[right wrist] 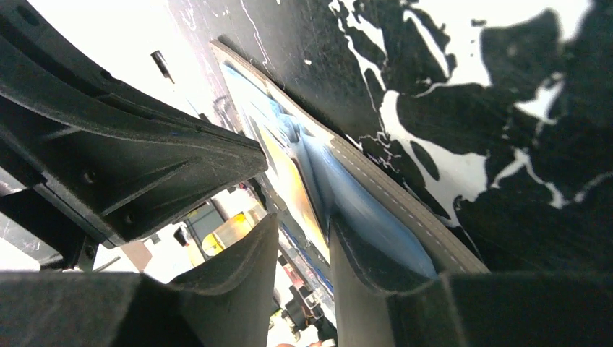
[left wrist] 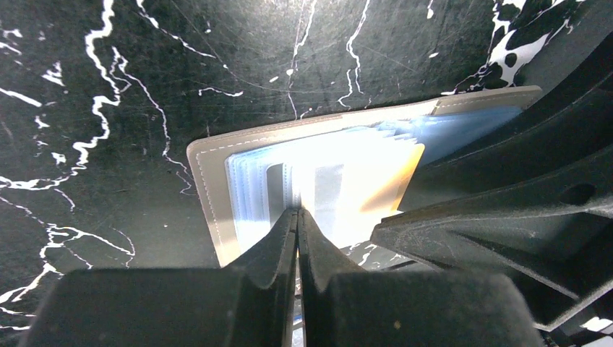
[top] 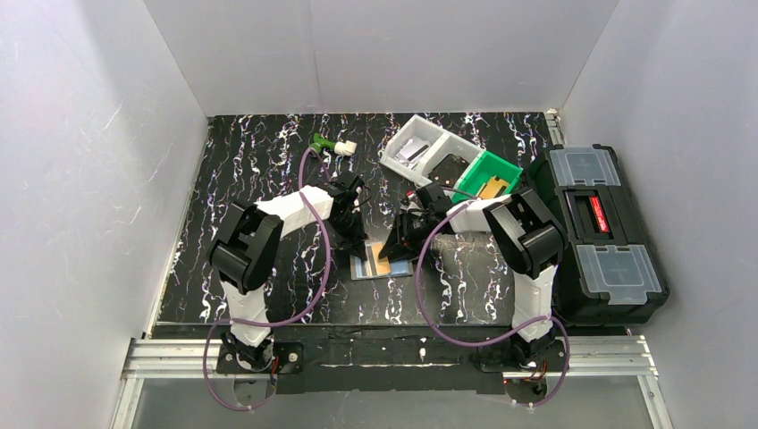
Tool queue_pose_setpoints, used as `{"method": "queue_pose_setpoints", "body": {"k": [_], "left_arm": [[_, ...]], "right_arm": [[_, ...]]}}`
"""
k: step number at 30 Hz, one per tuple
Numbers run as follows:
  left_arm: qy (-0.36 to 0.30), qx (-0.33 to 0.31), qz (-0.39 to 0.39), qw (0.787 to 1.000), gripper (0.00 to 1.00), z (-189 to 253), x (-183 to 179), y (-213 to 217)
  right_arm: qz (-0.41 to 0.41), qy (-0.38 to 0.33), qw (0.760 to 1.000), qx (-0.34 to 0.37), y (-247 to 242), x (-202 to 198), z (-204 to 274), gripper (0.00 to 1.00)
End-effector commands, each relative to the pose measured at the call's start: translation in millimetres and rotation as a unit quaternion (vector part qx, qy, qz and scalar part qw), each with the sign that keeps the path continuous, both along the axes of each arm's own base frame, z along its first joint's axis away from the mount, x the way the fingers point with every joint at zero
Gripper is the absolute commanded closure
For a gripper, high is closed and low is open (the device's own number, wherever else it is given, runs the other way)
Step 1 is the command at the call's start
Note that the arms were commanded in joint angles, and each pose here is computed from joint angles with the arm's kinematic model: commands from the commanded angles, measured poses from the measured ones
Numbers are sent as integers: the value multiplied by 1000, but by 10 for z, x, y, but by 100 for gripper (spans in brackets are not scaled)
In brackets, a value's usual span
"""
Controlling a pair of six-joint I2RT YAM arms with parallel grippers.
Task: Take the credit cards out of the card holder
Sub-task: Remove the credit card from the card holder.
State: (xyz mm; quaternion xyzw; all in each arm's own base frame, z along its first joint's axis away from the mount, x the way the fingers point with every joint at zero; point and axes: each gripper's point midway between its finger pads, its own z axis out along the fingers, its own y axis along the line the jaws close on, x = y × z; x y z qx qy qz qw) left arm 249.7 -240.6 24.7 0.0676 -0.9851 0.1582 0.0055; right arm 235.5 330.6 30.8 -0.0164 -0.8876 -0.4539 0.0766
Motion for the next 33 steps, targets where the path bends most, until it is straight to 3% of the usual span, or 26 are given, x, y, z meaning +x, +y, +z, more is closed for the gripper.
{"method": "queue_pose_setpoints", "body": {"k": [1,11,24,33], "left_arm": [[47,87,-3,995,100,-471,-265,286],[58,104,17,993,100,-525,-304,428],[62,107,22,992,100,-540,-319,474],[71,120,41,989,100,-591,-332,606]], "right_arm": [[-19,-13,1000,-12,-104,11,-135,60],[-45,-15,998,51,-124,74,-10,62],[-55,-11,996,74,-95,91,-3,83],[-62,-29,997,41,-187,109,-89,94]]}}
